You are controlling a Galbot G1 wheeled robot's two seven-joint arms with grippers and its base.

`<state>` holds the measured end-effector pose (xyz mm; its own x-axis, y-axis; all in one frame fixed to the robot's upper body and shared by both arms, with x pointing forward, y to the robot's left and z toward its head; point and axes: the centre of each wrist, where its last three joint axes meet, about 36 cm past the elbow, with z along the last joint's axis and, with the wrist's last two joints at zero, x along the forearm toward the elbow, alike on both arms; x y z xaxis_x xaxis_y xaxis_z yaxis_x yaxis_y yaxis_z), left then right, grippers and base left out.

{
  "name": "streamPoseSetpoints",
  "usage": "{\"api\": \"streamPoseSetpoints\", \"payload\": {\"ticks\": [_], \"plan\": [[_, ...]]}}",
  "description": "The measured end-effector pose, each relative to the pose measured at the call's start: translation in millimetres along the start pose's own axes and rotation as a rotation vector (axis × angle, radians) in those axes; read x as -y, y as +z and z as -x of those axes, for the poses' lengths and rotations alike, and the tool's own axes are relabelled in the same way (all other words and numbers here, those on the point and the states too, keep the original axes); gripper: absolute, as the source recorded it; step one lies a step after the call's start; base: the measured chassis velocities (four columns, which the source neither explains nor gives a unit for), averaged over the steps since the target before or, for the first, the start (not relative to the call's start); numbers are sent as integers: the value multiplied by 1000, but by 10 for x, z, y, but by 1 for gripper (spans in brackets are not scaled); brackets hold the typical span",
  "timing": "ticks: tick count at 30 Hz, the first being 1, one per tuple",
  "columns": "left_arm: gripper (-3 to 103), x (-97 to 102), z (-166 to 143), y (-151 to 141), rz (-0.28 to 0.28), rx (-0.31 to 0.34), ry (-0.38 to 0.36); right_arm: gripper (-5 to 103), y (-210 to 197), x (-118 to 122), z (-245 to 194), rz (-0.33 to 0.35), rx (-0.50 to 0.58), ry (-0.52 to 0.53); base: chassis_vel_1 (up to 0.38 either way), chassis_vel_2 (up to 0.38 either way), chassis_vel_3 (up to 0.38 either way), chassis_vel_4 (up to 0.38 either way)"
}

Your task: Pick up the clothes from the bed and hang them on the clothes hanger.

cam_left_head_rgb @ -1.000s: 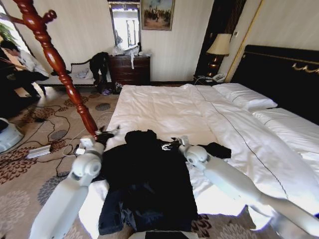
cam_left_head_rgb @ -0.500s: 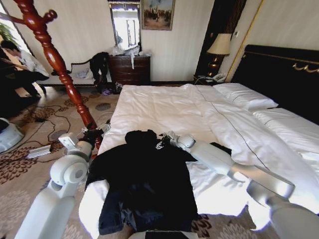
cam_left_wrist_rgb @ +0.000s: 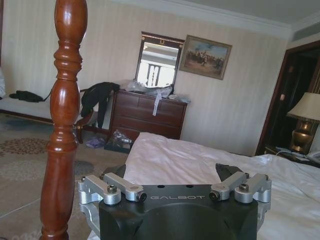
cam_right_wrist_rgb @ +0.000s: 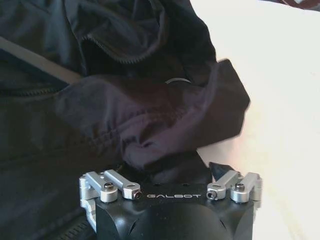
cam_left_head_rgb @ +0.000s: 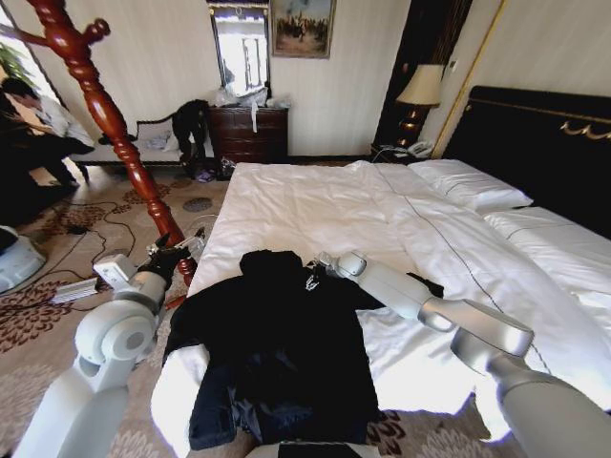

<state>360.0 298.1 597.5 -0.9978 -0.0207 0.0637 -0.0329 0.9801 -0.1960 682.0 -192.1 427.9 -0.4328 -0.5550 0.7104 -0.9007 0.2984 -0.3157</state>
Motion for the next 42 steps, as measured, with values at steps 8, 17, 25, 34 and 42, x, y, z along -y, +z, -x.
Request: {"api": "streamPoseSetpoints", "payload": {"ticks": [8, 17, 25, 34, 42], "plan": [[100, 44, 14, 98, -4, -27, 0, 63, 43, 59, -38, -12, -21, -5, 0, 0, 0, 0], [100, 97, -64, 340, 22, -113, -13, 30, 444, 191, -378, 49, -48, 34, 0, 0, 0, 0], [100, 130, -44, 570, 24, -186, -26, 22, 595, 175, -533, 92, -25, 80, 0, 0, 0, 0], [100, 201, -150, 826, 13, -309, 7, 22, 711, 139, -606, 104, -27, 117, 0, 0, 0, 0], [100, 311, 200, 1141, -88, -423, 62, 22, 746, 90, -562, 127, 9, 174, 0, 0, 0, 0]]}}
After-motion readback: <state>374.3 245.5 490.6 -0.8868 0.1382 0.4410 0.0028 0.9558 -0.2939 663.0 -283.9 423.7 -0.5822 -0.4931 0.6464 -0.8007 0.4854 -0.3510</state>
